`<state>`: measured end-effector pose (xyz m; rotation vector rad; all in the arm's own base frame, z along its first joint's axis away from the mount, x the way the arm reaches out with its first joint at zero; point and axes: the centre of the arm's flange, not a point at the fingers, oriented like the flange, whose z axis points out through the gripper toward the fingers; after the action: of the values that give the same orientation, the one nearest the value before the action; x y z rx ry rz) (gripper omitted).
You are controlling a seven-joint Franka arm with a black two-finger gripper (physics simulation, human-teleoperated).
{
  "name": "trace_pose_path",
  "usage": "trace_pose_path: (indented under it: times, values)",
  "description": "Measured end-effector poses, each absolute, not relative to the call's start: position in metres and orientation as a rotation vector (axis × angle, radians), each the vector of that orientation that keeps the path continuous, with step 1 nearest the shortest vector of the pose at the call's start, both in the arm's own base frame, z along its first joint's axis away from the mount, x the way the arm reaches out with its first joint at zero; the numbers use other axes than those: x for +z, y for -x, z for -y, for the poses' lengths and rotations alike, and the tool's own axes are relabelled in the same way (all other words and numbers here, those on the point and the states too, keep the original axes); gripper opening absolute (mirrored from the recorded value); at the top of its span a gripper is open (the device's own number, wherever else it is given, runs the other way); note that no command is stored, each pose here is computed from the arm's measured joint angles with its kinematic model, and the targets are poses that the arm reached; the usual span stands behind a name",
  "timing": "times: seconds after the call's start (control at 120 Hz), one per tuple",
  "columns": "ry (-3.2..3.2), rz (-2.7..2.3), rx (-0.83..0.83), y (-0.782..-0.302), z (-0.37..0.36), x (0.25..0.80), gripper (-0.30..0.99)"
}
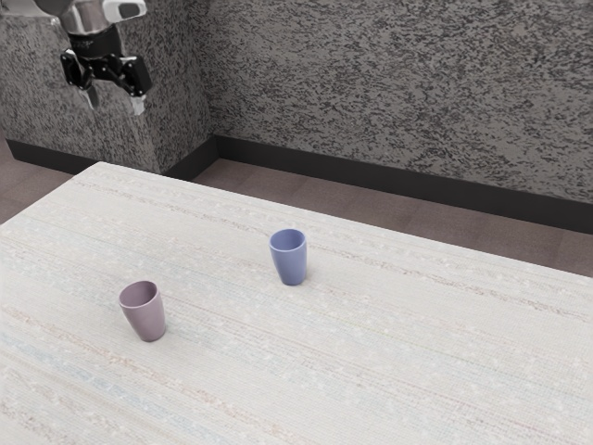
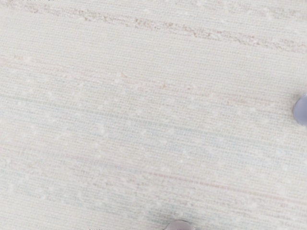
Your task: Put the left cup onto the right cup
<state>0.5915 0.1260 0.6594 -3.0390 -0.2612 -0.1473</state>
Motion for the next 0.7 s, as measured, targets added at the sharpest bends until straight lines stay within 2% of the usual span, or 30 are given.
trace_pose_path:
  times: [0.158,0.292,0.483,0.7]
  values:
    - [3.082,0.058,-0.093,-0.6,-0.072,0.65,0.69]
    - [3.075,0.002,-0.052,-0.614,-0.067,0.621,0.69]
    - [3.111,-0.096,0.065,-0.601,-0.043,0.52,0.69]
    - [3.154,-0.073,0.079,-0.589,-0.037,0.427,0.69]
